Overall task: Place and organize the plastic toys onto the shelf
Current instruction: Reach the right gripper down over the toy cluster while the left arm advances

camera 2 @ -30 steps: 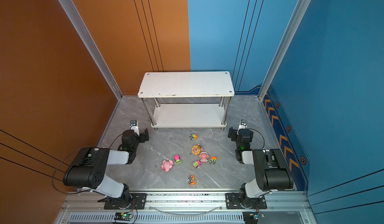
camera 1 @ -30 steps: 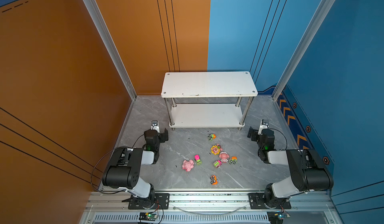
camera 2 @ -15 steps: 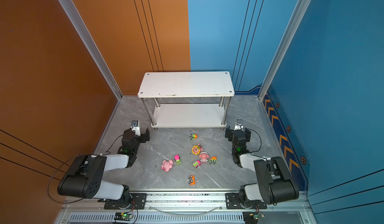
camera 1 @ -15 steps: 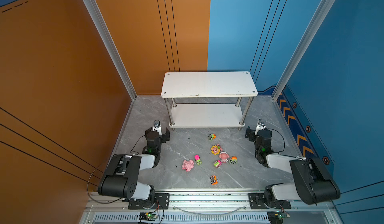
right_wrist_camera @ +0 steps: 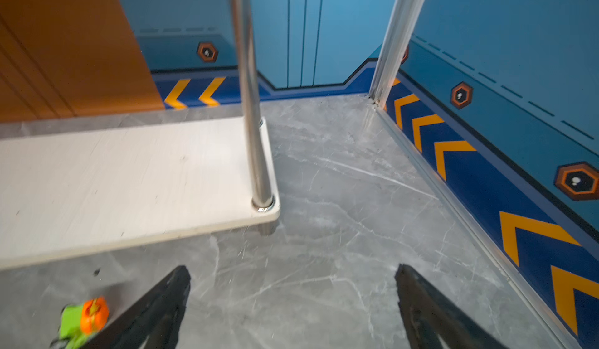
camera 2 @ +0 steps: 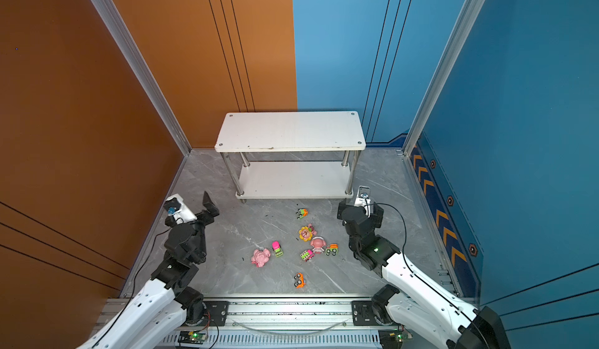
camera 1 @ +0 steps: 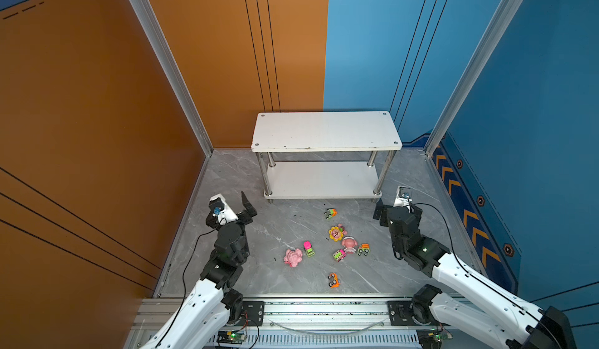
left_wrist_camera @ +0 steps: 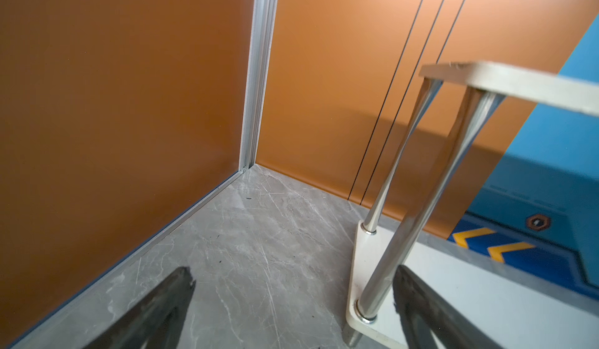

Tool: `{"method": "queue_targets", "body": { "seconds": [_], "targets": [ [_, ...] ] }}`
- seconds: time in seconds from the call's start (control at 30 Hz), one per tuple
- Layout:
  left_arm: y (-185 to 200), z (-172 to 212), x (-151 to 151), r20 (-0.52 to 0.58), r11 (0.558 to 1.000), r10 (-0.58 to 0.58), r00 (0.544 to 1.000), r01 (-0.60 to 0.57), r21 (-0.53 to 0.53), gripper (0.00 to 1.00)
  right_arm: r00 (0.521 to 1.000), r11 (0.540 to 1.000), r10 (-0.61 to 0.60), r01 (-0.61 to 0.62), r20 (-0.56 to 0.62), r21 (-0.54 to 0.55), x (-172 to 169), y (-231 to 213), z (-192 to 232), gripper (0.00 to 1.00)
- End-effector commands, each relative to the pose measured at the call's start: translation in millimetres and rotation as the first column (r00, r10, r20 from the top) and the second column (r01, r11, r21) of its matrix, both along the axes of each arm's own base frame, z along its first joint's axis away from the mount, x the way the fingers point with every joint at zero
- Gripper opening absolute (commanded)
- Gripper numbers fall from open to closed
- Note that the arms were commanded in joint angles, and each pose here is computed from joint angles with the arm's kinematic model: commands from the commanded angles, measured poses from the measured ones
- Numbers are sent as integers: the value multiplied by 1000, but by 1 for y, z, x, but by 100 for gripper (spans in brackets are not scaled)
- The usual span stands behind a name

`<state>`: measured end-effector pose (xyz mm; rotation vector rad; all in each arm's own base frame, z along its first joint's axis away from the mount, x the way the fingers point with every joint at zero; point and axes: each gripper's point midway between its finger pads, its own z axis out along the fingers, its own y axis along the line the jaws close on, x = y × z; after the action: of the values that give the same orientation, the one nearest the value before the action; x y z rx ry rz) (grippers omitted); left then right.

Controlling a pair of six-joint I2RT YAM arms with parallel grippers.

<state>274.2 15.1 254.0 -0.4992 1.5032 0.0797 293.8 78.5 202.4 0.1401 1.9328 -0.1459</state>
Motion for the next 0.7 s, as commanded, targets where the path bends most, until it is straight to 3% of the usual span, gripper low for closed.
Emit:
{"method": "queue_targets", "body": {
  "seconds": [0.0,0.1,0.2,0.27,0.33,0.43,0.53,0.67],
  "targets": [
    [-9,-41,-10,-170,994,-85,982,72,-78,98,982,988,73,-95,-177,-118,-23,25,-33,98],
    [-25,-51,-13,-219,979,-188,957,164,-124,98,936,953,234,-275,-264,-131,-32,77,-53,86],
    [-47,-60,-15,-266,952,-301,916,270,-145,98,845,881,418,-466,-333,-78,-46,139,-70,79],
    [-59,-69,-20,-320,937,-349,881,324,-131,98,742,787,566,-616,-360,-31,-64,187,-76,74],
    [-66,-74,-25,-359,932,-358,862,349,-91,98,669,708,646,-705,-366,-39,-81,220,-74,71],
    [-68,-80,-32,-393,937,-333,857,349,-33,98,543,598,744,-801,-390,26,-104,262,-77,65],
    [-72,-84,-34,-390,931,-351,851,364,-44,100,425,504,805,-858,-414,99,-123,290,-83,60],
    [-83,-82,-34,-325,904,-423,846,417,-90,98,392,482,816,-867,-425,125,-125,296,-87,47]
  ]
}}
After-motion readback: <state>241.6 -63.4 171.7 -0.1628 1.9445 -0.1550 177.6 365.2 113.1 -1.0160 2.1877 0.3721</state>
